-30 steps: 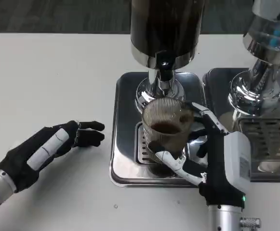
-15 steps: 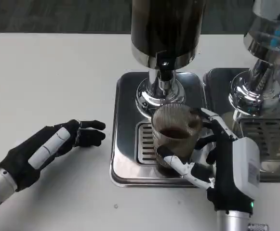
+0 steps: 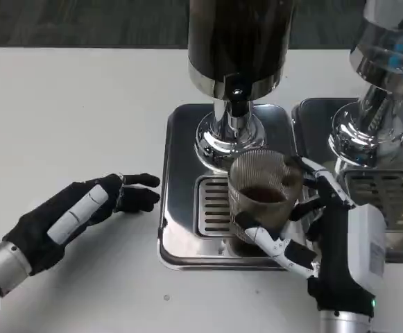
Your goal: Grasp the cup under the faucet to collect the drink, then remove the cup.
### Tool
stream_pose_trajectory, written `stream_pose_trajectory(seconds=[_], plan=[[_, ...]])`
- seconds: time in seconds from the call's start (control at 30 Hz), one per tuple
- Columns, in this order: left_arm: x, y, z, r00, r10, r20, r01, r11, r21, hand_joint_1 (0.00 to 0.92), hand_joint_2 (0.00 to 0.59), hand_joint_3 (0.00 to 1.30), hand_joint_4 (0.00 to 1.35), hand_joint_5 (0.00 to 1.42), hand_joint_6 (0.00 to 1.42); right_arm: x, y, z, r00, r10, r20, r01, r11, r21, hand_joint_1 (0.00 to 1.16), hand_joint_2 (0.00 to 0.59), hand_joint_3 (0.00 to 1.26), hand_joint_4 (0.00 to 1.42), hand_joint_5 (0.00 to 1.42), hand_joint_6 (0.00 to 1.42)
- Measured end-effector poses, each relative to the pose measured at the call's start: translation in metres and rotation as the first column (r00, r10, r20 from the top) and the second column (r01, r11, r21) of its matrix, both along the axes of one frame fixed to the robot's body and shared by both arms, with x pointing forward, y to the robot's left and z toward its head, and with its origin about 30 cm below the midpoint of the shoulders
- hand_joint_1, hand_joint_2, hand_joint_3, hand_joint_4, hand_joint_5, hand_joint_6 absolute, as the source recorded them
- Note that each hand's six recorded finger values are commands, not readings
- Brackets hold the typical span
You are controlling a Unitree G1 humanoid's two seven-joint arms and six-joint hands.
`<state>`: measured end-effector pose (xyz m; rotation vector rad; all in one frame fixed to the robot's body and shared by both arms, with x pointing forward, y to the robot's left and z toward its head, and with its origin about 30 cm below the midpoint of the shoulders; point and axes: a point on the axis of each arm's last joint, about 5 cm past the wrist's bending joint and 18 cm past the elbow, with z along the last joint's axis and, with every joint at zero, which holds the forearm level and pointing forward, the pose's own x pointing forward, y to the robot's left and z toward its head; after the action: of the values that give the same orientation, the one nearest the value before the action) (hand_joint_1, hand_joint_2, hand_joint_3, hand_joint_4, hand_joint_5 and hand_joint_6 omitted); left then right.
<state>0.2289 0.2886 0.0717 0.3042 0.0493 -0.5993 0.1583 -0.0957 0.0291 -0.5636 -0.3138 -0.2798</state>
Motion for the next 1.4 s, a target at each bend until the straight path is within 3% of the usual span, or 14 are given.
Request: stream_pose_trajectory(seconds=[0.33,0.43,0.57,0.93,1.33,1.4], plan=[[0.005,-0.007,0.006,0.997,-0.054,0.054,0.054,0.999,-0.003,0.0,0.142,0.3,0.32,0.31,0.22,-0.007,-0.0032,0.0027,0.9997,-0.018,0.019,0.018,1.0,0.016,0.71,0.223,0.62,0.7,0.88,1.2],[0.008,-0.009,0.012,0.992,-0.079,0.097,0.079,0.997,0.01,0.0,0.139,0.29,0.3,0.29,0.22,-0.01,-0.0046,0.0044,0.9993,-0.025,0.028,0.025,0.999,0.021,0.71,0.222,0.62,0.71,0.88,1.21],[0.01,-0.013,0.021,0.977,-0.122,0.175,0.117,0.992,0.036,0.0,0.135,0.29,0.28,0.28,0.22,-0.016,-0.0066,0.0064,0.9987,-0.034,0.037,0.033,0.999,0.026,0.72,0.222,0.63,0.72,0.89,1.21],[0.006,-0.011,0.033,0.952,-0.156,0.264,0.143,0.987,0.066,0.0,0.134,0.27,0.25,0.24,0.2,-0.029,-0.0118,0.0105,0.9977,-0.046,0.049,0.044,0.998,0.033,0.72,0.214,0.64,0.73,0.9,1.21],[-0.005,-0.006,0.051,0.894,-0.239,0.38,0.182,0.967,0.18,0.0,0.134,0.26,0.21,0.18,0.18,-0.046,-0.0177,0.0198,0.9982,-0.016,0.058,0.014,0.999,0.035,0.73,0.209,0.65,0.73,0.92,1.23],[-0.006,-0.006,0.052,0.891,-0.248,0.38,0.188,0.964,0.189,0.0,0.134,0.25,0.2,0.17,0.18,-0.048,-0.0181,0.0211,0.9981,-0.014,0.06,0.012,0.999,0.037,0.74,0.209,0.65,0.74,0.92,1.23]])
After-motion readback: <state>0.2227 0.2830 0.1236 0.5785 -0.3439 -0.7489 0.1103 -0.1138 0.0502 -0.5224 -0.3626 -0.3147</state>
